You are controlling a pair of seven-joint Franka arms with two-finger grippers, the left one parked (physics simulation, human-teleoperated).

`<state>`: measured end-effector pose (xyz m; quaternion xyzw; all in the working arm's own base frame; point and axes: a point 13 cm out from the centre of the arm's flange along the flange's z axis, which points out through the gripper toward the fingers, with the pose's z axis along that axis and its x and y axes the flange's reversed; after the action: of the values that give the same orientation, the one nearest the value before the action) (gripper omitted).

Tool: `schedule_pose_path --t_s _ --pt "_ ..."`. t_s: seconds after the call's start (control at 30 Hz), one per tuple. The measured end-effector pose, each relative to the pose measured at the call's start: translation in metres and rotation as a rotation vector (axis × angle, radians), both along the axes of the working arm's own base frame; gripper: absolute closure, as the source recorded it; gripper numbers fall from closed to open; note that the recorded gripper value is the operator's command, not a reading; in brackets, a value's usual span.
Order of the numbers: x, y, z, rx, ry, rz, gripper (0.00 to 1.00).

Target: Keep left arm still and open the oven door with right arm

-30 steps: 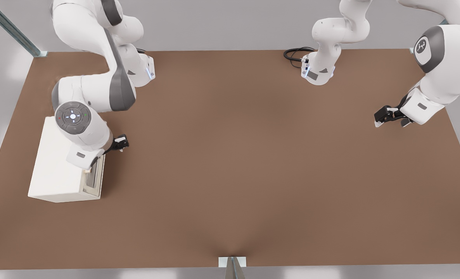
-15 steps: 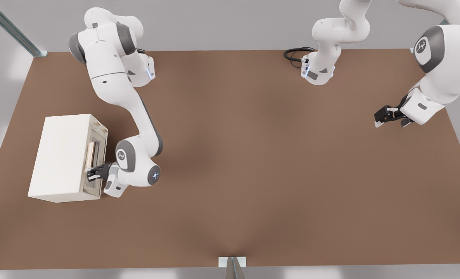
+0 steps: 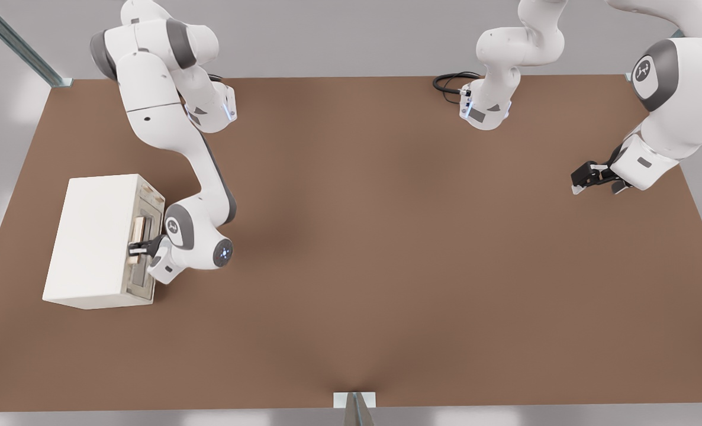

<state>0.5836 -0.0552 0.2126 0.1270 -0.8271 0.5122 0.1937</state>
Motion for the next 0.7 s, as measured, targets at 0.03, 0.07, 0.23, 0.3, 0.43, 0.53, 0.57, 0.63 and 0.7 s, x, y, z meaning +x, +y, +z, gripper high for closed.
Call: schedule_pose_path --t_s 0.03,0.07,0.23,0.3,0.43,0.53,0.57,0.63,0.7 --pt "-0.002 0.000 -0.001 -0.003 -0.010 -0.004 1.00" --pt "-0.002 -0.001 -0.001 -0.006 -0.021 -0.008 1.00" --pt "-0.001 0.014 -0.002 -0.010 -0.074 -0.006 1.00" --pt "-0.001 0.037 -0.003 0.000 -0.095 0.015 1.00" --pt "0.008 0.112 0.032 0.172 -0.207 -0.012 0.00" --pt "0.022 0.121 0.115 0.532 -0.324 -0.254 0.00" --pt "0.032 0.123 0.155 0.633 -0.365 -0.303 0.00" --pt "0.037 0.126 0.209 0.771 -0.378 -0.351 0.00" --pt "0.036 0.110 0.227 0.884 -0.360 -0.400 0.00"
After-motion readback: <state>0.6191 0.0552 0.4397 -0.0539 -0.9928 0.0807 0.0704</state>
